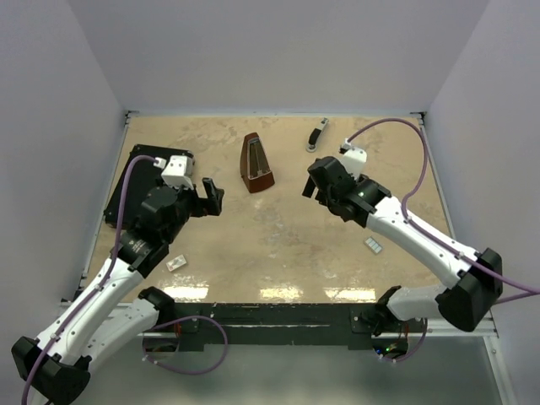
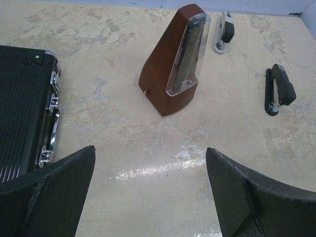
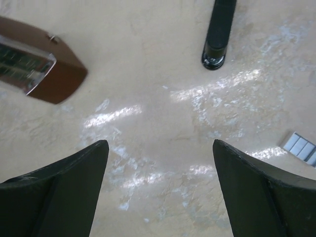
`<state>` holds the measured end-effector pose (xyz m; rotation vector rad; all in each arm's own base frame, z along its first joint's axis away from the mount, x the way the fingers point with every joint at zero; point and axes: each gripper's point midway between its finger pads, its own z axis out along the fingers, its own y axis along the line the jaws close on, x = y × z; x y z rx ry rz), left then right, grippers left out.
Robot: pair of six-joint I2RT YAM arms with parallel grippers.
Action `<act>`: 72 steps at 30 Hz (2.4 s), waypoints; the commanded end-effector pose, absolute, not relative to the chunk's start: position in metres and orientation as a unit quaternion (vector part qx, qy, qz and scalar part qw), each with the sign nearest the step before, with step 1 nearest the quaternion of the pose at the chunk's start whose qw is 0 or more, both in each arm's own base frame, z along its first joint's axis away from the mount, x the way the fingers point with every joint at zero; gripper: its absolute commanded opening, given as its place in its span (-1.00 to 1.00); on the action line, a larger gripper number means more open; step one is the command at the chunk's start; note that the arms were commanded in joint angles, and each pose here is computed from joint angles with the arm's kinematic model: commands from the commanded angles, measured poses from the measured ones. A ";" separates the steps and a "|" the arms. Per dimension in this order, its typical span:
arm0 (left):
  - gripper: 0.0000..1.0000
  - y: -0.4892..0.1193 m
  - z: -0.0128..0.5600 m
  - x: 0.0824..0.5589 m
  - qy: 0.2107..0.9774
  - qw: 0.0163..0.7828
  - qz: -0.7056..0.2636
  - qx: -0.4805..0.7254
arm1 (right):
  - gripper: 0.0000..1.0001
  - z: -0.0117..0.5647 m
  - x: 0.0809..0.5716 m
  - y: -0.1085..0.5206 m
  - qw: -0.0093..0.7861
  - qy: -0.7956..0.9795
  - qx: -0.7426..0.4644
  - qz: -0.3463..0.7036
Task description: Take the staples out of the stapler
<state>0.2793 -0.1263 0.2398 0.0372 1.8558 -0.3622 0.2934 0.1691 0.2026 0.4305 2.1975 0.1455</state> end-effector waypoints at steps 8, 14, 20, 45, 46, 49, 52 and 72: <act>0.94 -0.118 0.263 0.271 0.774 0.613 -0.154 0.018 | 0.50 0.180 0.368 0.099 0.422 0.862 0.272 -0.071; 0.94 -0.119 0.266 0.269 0.768 0.620 -0.161 0.020 | 0.61 0.153 0.399 0.098 0.387 0.882 0.252 -0.098; 0.93 -0.120 0.264 0.271 0.769 0.619 -0.156 0.028 | 0.54 0.123 0.427 0.089 0.358 0.888 0.264 -0.114; 0.87 -0.115 0.266 0.270 0.764 0.627 -0.148 0.025 | -0.75 0.079 0.423 0.078 0.322 0.912 0.222 -0.123; 0.86 -0.116 0.266 0.270 0.764 0.627 -0.149 0.026 | -0.94 0.084 0.420 0.079 0.327 0.912 0.217 -0.116; 0.83 -0.119 0.265 0.269 0.765 0.623 -0.159 0.029 | -1.00 0.097 0.409 0.089 0.333 0.921 0.185 -0.077; 0.79 -0.128 0.262 0.267 0.770 0.611 -0.181 0.030 | -1.00 0.103 0.393 0.108 0.335 0.932 0.131 -0.037; 0.52 -0.219 0.198 0.252 0.814 0.424 -0.396 0.009 | -1.00 0.225 0.283 0.223 0.414 0.849 0.008 0.329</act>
